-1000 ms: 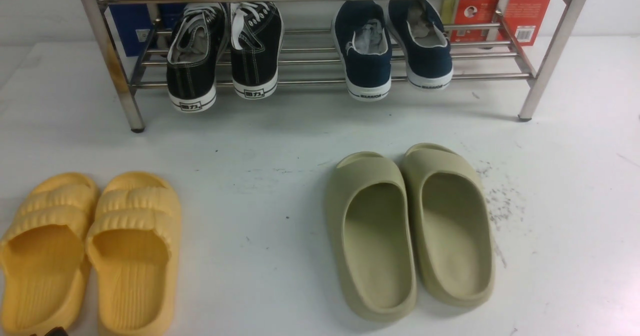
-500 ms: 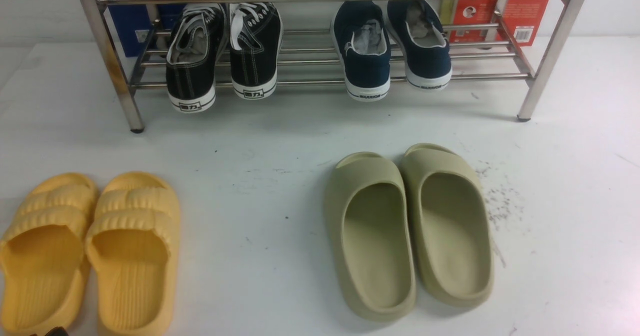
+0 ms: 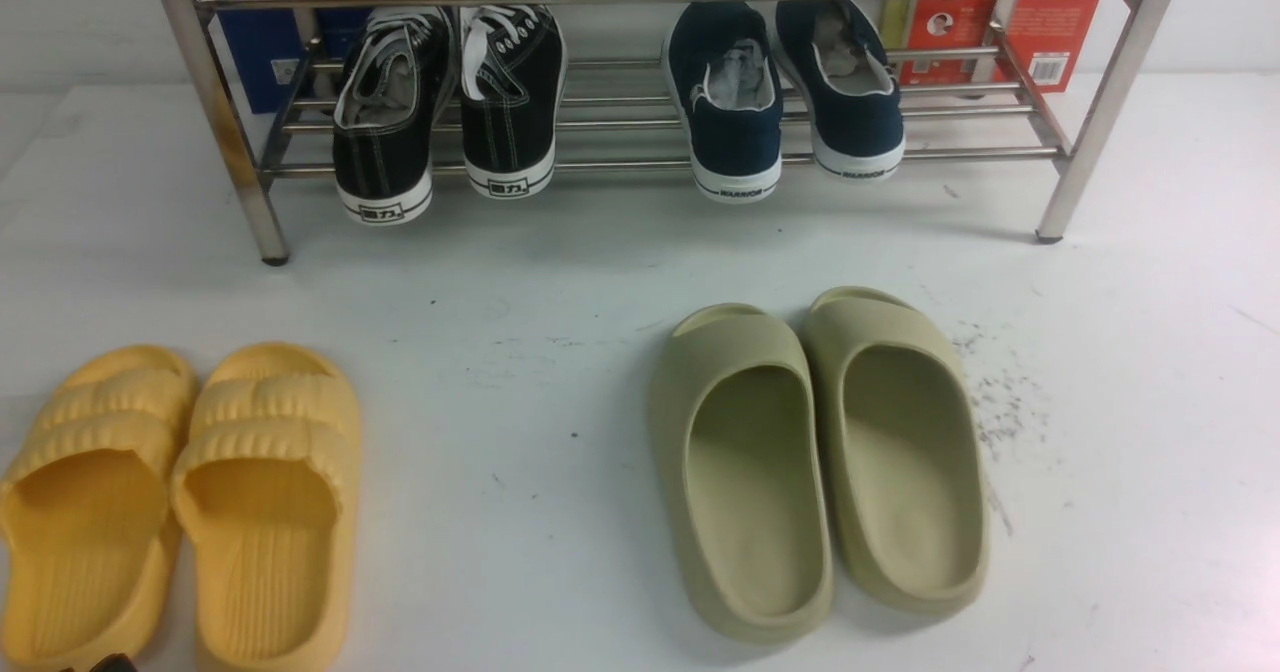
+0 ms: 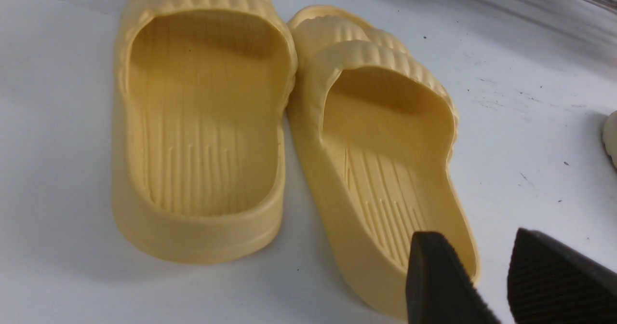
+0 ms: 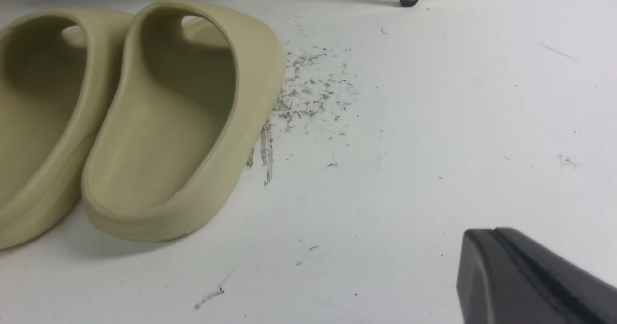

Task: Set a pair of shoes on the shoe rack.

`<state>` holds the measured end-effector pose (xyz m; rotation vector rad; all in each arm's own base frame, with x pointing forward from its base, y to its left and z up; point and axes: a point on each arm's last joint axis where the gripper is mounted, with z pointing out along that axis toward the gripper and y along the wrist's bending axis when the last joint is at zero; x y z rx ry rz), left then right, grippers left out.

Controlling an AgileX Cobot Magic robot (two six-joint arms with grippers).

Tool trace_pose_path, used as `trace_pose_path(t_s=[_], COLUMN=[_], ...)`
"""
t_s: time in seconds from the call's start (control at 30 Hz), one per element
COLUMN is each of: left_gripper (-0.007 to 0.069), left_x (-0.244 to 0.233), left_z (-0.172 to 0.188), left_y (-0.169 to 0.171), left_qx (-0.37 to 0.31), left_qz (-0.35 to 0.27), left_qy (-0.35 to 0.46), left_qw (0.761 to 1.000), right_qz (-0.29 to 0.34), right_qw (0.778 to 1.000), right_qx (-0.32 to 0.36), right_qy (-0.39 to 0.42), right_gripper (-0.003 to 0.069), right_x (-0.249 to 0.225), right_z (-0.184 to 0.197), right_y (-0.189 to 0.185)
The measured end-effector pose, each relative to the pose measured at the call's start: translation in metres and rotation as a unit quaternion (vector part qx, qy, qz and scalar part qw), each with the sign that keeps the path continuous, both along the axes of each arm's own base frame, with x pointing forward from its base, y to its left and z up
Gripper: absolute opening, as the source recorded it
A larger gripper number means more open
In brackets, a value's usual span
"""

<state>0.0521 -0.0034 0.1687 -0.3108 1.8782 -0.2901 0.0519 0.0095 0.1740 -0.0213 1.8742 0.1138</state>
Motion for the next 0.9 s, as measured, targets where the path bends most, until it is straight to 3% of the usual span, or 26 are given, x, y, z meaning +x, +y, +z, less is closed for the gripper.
trace_pose_path(t_s=[0.9], left_gripper=[0.0239], left_x=[0.0000], left_z=[0.0000], left_y=[0.0000], left_qx=[0.000], left_qz=[0.000], left_qy=[0.000], left_qw=[1.000], right_qz=[0.000], right_qw=[1.000], right_qx=[0.000], right_qy=[0.000], right_gripper=[0.0016], right_x=[0.0000], right_z=[-0.0001], right_y=[0.0000])
